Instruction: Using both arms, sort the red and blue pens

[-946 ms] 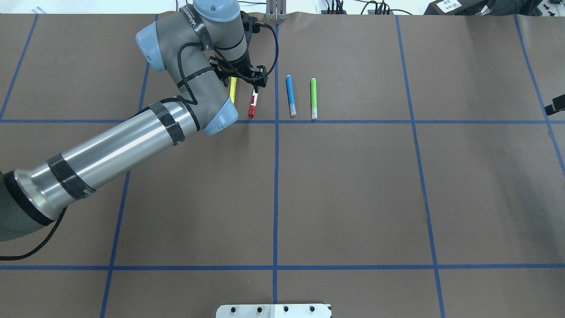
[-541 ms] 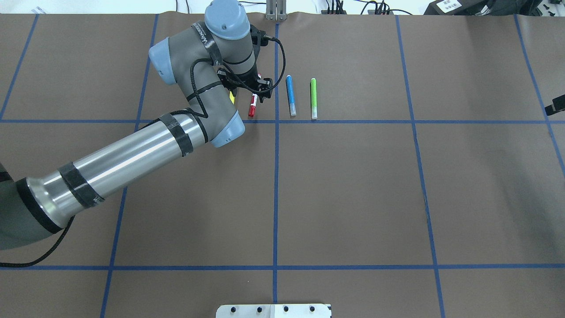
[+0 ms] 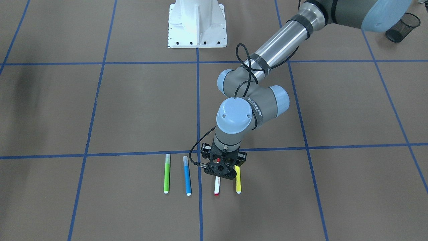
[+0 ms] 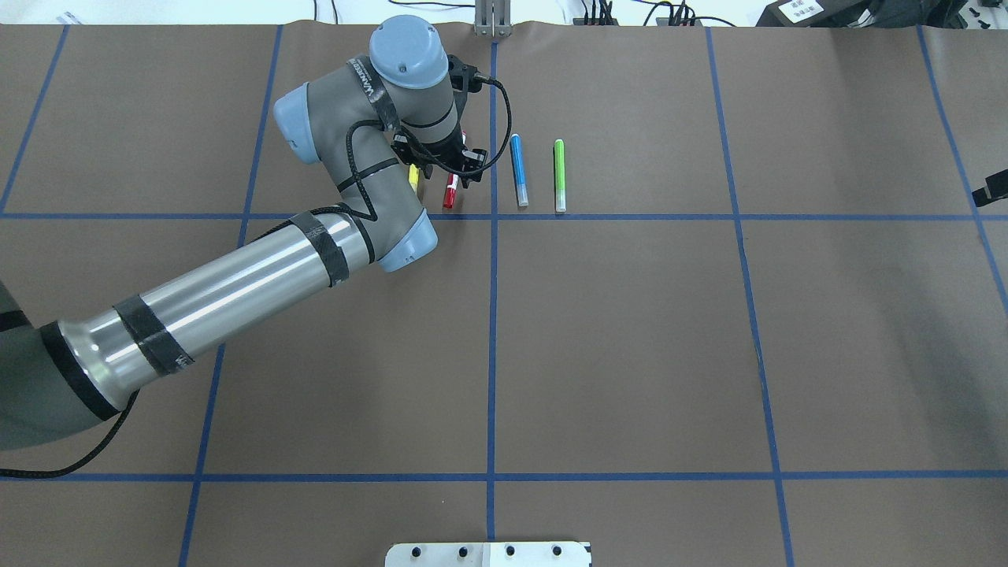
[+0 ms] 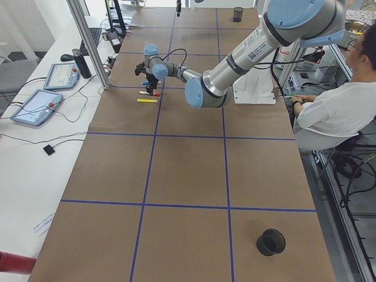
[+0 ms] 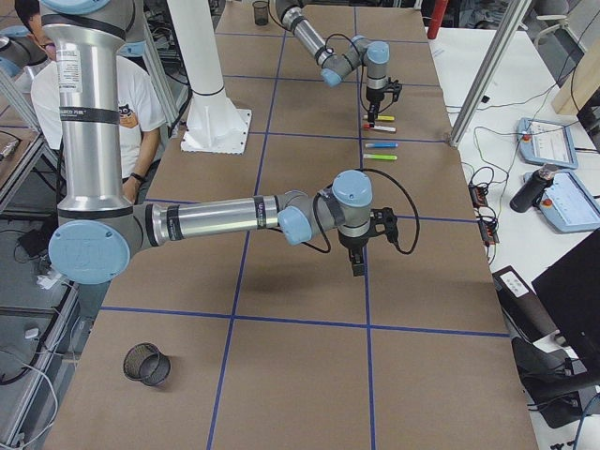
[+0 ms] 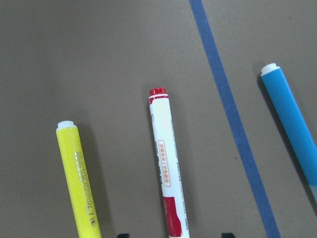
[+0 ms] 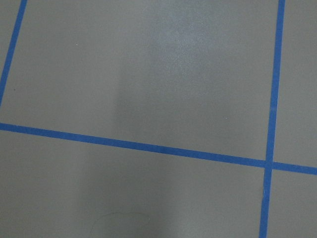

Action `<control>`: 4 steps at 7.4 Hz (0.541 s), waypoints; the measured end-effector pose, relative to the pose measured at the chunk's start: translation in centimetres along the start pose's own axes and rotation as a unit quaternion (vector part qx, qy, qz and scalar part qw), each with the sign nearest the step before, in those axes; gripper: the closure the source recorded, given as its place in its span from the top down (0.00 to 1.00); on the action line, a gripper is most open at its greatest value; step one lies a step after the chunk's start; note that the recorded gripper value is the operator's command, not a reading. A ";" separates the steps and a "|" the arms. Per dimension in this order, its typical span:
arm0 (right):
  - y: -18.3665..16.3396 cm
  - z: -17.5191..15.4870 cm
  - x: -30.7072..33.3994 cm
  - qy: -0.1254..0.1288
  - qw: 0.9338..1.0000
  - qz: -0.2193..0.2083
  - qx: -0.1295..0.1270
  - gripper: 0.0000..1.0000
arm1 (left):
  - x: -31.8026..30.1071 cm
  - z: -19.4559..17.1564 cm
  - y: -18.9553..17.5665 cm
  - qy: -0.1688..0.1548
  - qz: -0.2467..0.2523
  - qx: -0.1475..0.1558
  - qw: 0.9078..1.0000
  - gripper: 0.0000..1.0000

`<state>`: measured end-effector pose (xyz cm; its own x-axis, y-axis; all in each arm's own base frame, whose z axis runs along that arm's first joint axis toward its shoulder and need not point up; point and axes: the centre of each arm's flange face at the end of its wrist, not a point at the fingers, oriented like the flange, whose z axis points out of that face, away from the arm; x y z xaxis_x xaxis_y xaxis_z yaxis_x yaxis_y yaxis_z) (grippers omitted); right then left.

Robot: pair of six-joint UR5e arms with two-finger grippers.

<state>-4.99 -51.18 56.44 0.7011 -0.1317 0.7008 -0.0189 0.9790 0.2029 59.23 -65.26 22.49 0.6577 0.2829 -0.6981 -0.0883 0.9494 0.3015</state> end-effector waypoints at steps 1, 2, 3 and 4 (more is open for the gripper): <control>0.0 0.0 0.0 0.000 1.000 0.000 0.000 1.00 | 0.0 0.3 -0.2 0.000 0.001 0.003 1.000 0.65; 0.1 0.0 0.1 0.001 1.000 0.001 -0.001 1.00 | 0.1 0.3 -0.4 0.000 0.001 0.005 1.000 0.60; 0.1 0.1 0.1 0.001 1.000 0.001 -0.001 1.00 | 0.2 0.4 -0.4 -0.001 0.001 0.006 1.000 0.56; 0.1 0.1 0.1 0.001 1.000 0.001 -0.001 1.00 | 0.2 0.5 -0.4 -0.002 0.002 0.005 1.000 0.54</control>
<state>-4.97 -51.13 56.63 0.7022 -0.1291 0.7002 -0.0189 0.9797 0.1996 59.81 -65.63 22.54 0.6598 0.2858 -0.6949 -0.0832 0.9469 0.3105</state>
